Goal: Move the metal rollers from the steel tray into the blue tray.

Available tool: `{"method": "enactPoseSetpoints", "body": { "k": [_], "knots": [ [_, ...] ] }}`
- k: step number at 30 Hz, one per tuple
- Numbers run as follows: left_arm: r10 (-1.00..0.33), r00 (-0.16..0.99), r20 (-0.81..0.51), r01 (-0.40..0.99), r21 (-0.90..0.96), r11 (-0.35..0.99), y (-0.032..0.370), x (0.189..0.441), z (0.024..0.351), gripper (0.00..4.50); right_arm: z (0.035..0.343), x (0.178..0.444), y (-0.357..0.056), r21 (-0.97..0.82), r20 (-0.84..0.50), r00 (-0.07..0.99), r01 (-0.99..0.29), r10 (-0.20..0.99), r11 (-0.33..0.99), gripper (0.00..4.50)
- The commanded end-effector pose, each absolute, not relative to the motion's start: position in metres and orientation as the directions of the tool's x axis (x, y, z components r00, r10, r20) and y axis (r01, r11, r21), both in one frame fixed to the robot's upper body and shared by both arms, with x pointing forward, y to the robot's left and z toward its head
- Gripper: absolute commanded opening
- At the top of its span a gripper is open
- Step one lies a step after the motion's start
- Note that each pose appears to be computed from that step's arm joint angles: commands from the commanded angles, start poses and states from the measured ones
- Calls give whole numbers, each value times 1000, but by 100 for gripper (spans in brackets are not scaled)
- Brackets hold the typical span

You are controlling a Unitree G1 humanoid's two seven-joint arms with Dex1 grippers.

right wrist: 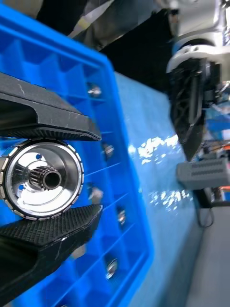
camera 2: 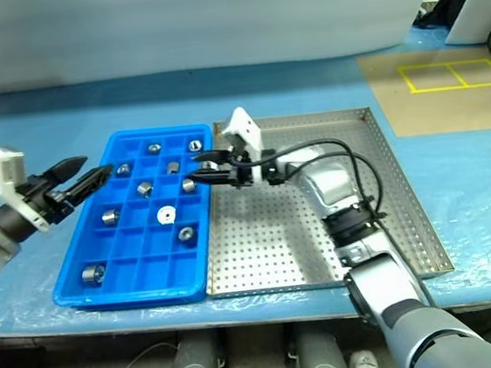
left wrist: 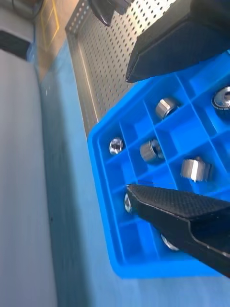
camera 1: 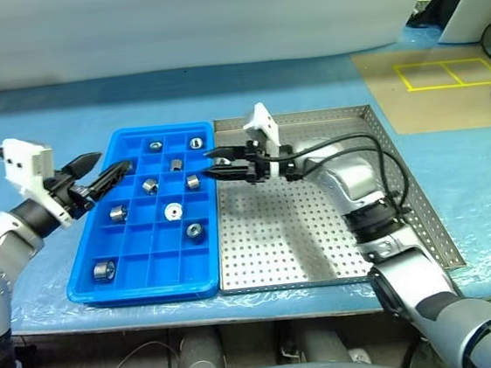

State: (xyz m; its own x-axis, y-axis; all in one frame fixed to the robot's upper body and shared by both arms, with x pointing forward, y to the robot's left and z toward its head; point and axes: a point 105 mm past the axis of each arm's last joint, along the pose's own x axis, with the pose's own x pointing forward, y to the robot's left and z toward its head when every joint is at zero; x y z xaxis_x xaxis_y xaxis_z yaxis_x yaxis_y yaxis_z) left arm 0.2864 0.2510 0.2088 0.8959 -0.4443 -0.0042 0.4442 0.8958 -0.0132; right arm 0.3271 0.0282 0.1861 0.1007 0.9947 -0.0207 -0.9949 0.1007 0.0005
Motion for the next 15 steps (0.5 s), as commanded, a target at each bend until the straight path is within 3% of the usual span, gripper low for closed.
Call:
{"method": "enactPoseSetpoints", "body": {
  "k": [1, 6, 10, 15],
  "knots": [
    [-376, 926, 44, 374, 50, 926, 263, 273, 226, 359, 189, 311, 65, -85, -55, -21, -996, 998, -26, 175],
    [-302, 953, 27, 300, 68, 952, 273, 260, 219, 359, 152, 299, 88, -128, -198, -106, -983, 974, -133, 175],
    [-280, 960, 26, 278, 64, 958, 275, 255, 216, 359, 136, 272, 87, -78, -256, -275, -950, 927, -303, 175],
    [-271, 962, 22, 269, 66, 961, 274, 255, 212, 359, 119, 257, 86, -67, -302, -325, -930, 896, -360, 175]
  ]
}}
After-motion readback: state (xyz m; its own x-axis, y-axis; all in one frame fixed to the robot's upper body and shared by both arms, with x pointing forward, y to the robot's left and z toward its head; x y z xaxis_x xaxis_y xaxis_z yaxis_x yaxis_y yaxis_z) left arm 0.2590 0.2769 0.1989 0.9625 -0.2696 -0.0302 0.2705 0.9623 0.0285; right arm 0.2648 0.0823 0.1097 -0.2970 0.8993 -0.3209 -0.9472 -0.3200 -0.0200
